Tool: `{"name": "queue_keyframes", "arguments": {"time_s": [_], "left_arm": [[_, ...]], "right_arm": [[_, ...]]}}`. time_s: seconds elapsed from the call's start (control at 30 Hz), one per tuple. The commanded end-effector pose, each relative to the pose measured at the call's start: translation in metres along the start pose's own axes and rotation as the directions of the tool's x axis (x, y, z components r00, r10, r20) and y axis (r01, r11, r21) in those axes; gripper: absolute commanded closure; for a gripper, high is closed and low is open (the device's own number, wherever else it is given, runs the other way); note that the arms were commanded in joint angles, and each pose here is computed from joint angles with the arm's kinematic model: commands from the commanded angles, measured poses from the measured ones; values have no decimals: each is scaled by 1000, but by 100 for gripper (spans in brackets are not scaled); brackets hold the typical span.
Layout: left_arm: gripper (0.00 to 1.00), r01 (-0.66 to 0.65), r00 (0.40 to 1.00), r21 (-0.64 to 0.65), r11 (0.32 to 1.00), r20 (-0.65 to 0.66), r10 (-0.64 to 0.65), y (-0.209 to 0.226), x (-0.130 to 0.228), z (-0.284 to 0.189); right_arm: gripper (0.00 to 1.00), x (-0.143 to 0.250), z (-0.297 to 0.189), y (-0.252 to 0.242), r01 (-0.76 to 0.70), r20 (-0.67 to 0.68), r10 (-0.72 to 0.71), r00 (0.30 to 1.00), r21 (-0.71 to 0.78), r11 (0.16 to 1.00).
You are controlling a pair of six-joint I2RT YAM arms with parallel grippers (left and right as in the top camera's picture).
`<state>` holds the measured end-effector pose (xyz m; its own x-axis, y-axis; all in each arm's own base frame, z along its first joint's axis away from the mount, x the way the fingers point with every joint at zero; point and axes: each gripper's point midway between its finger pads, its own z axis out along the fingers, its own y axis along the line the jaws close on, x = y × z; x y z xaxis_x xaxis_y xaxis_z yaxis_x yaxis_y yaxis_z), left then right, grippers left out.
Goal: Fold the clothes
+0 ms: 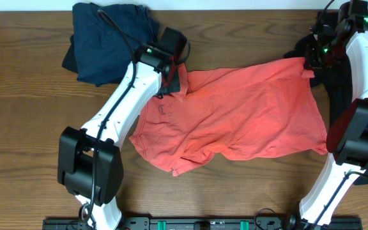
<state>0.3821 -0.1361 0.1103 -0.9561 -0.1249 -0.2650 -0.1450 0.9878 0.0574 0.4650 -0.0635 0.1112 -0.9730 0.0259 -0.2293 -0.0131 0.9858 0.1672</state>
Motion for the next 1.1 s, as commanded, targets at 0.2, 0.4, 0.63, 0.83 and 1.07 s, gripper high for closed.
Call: {"name": "queue_keyframes", "arguments": {"time_s": [0.2, 0.4, 0.63, 0.83, 1.07], "left_arm": [[94, 28, 999, -13, 1000, -21, -28, 2, 12, 26], [94, 46, 999, -10, 999, -9, -46, 6, 7, 27], [38, 89, 996, -32, 996, -29, -90, 26, 3, 30], [6, 153, 988, 63, 986, -31, -152, 30, -15, 8], [2, 195, 980, 153, 969, 7, -198, 33, -18, -36]], "right_arm": [[99, 8, -20, 3, -2, -8, 2, 1000, -13, 1000], [99, 36, -18, 8, -51, -121, 47, 992, -30, 998], [45, 41, -15, 8, -59, -141, 54, 989, -33, 998], [42, 32, -36, 14, -72, -111, 67, 992, -40, 997], [38, 23, -69, 22, -113, -36, 112, 993, -37, 993]]}}
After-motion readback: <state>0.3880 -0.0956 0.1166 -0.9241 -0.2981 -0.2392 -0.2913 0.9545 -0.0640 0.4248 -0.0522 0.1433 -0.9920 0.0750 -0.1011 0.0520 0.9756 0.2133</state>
